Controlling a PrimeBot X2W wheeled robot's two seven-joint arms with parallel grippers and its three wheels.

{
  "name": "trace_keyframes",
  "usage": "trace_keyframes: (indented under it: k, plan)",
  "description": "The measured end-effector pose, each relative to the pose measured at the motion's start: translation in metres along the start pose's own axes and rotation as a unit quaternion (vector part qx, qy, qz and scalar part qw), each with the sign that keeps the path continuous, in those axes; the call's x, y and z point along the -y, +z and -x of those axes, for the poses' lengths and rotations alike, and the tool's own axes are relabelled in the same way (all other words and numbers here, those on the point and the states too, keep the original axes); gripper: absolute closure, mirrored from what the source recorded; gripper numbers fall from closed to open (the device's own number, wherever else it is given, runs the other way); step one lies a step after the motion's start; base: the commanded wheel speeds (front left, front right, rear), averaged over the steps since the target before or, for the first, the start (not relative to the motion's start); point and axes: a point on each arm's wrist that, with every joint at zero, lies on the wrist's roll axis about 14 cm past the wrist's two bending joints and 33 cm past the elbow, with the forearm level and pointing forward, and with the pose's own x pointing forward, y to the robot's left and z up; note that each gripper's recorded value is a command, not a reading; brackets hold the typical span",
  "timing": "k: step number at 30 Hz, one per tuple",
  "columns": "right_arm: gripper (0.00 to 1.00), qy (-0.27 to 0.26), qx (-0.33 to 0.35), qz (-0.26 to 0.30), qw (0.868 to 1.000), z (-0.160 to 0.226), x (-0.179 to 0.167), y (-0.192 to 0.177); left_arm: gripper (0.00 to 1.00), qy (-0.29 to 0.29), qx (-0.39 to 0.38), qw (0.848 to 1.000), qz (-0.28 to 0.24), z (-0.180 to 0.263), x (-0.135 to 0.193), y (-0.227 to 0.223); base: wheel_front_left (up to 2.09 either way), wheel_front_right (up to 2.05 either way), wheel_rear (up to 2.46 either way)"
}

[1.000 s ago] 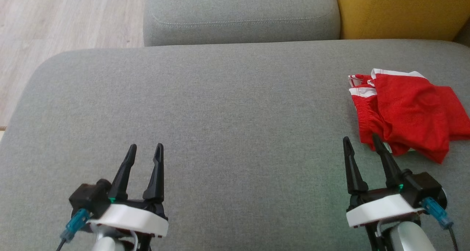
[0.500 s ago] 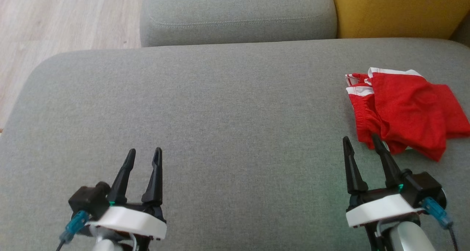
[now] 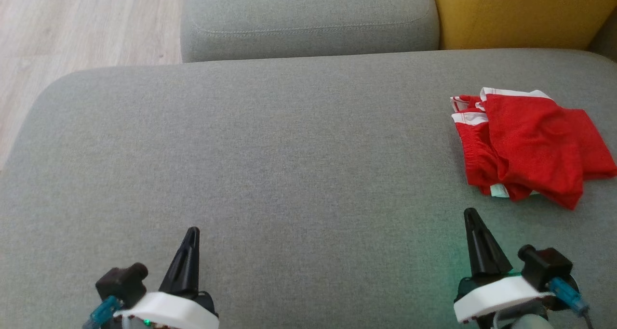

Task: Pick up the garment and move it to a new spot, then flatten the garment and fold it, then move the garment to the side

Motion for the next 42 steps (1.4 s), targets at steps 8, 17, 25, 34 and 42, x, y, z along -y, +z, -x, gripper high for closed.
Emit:
trace_keyframes:
  k: [8,17,25,34,42]
  plan:
    - [1.0,-0.014,0.001,-0.048,0.999,-0.001,0.005,0.002,1.0,0.011,0.001,0.999,0.039,-0.003,-0.004,0.003,0.0,0.0,0.0]
    - [1.0,-0.029,0.002,-0.101,0.994,-0.001,0.011,0.002,1.0,0.022,-0.005,0.996,0.084,-0.004,-0.009,0.001,0.0,0.0,0.0]
    - [1.0,-0.045,0.003,-0.147,0.988,0.0,0.018,0.002,1.0,0.032,-0.006,0.992,0.123,-0.006,-0.013,0.002,0.0,0.0,0.0]
    - [1.0,-0.058,0.004,-0.194,0.979,0.0,0.025,0.002,1.0,0.041,-0.002,0.986,0.161,-0.009,-0.018,0.006,0.0,0.0,0.0]
    - [1.0,-0.066,0.008,-0.238,0.969,-0.001,0.029,0.004,1.0,0.047,-0.006,0.979,0.201,-0.01,-0.021,0.005,0.0,0.0,0.0]
